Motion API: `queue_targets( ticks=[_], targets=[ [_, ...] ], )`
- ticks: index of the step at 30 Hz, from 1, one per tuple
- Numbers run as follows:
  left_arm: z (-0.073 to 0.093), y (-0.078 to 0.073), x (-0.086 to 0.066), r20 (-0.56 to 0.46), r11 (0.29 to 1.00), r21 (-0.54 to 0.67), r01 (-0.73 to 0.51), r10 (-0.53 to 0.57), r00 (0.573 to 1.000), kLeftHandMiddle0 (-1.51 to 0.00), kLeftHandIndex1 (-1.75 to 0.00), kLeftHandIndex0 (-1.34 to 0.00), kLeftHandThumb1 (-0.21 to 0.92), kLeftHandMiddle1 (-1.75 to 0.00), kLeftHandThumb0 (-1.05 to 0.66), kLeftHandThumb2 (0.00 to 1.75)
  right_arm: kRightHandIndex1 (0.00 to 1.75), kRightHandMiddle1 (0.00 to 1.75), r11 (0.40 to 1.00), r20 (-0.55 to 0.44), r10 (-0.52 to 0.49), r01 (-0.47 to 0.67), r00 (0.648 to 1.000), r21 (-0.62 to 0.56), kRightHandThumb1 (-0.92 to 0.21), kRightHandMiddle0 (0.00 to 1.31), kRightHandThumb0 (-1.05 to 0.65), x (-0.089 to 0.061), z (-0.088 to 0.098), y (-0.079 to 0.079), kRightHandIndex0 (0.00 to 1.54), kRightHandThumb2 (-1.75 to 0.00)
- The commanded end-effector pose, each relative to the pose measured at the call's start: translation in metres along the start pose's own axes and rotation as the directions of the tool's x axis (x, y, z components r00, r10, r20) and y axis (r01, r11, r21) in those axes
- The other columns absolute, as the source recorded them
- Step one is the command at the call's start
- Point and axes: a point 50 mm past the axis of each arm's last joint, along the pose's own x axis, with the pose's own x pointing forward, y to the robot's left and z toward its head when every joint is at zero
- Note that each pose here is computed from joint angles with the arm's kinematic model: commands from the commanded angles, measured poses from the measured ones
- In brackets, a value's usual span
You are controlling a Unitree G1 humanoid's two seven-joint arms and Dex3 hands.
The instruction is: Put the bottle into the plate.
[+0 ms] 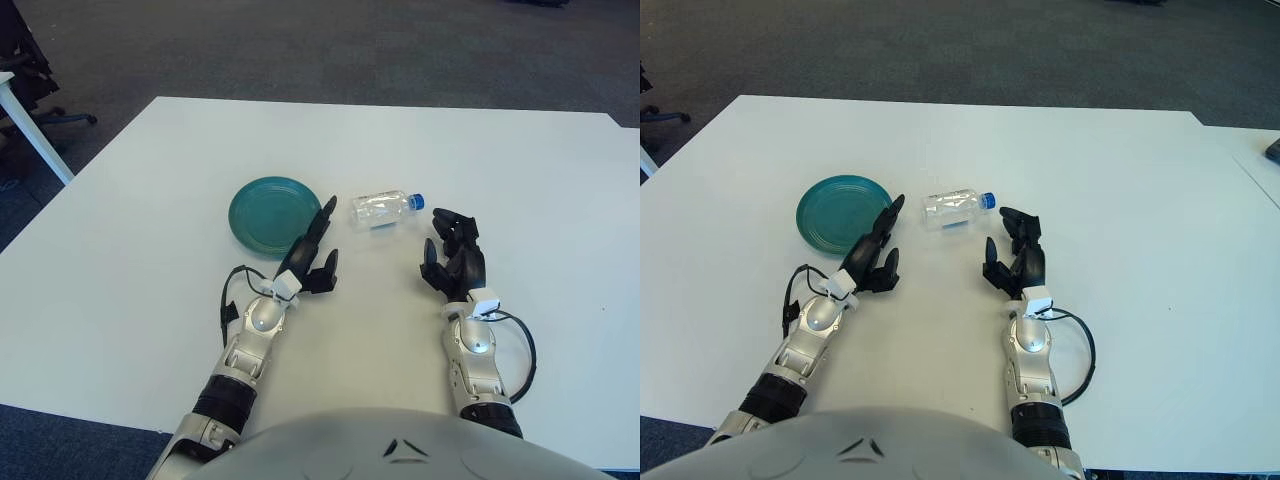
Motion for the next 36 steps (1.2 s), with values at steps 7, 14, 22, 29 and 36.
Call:
queue_targets(
  ticks=[7,14,22,29,36],
  targets=[
    [0.013,0.011,0.02,0.077,0.994,0.079,-0.081,0.075,0.994,-0.01,-0.15,0.0,0.92,-0.01,-1.05,0.83,0.56,1.12,1.0,-0.138,-0.025,0.023,0.99,-0.02,-0.73,0.03,-0.45,-0.01,-0.024,-0.004,0.33,-0.77],
    [0.022,0.012,0.02,0.164,0.983,0.166,-0.074,0.046,0.985,-0.07,-0.31,0.0,0.92,-0.02,-1.05,0.72,0.53,1.18,1.0,-0.131,-0.022,0.019,0.991,-0.021,-0.76,0.07,-0.48,-0.01,-0.025,-0.001,0.34,-0.71],
    [0.022,0.014,0.021,0.189,0.968,0.244,-0.055,0.008,0.982,-0.07,-0.35,0.0,0.92,-0.01,-1.05,0.62,0.54,1.18,0.999,-0.128,-0.028,0.024,0.991,-0.035,-0.76,0.04,-0.5,-0.01,-0.025,0.001,0.35,-0.69],
    [0.024,0.015,0.023,0.177,0.963,0.268,-0.024,-0.024,0.984,-0.05,-0.3,0.0,0.92,0.0,-1.05,0.56,0.54,1.19,0.999,-0.134,-0.032,0.028,0.99,-0.034,-0.78,0.03,-0.52,-0.01,-0.026,0.002,0.34,-0.66],
    [0.025,0.017,0.023,0.156,0.946,0.323,0.01,-0.064,0.986,-0.02,-0.19,0.0,0.92,0.0,-1.05,0.53,0.53,1.17,0.999,-0.146,-0.034,0.029,0.989,-0.034,-0.81,0.01,-0.54,-0.01,-0.029,0.004,0.34,-0.62]
  ],
)
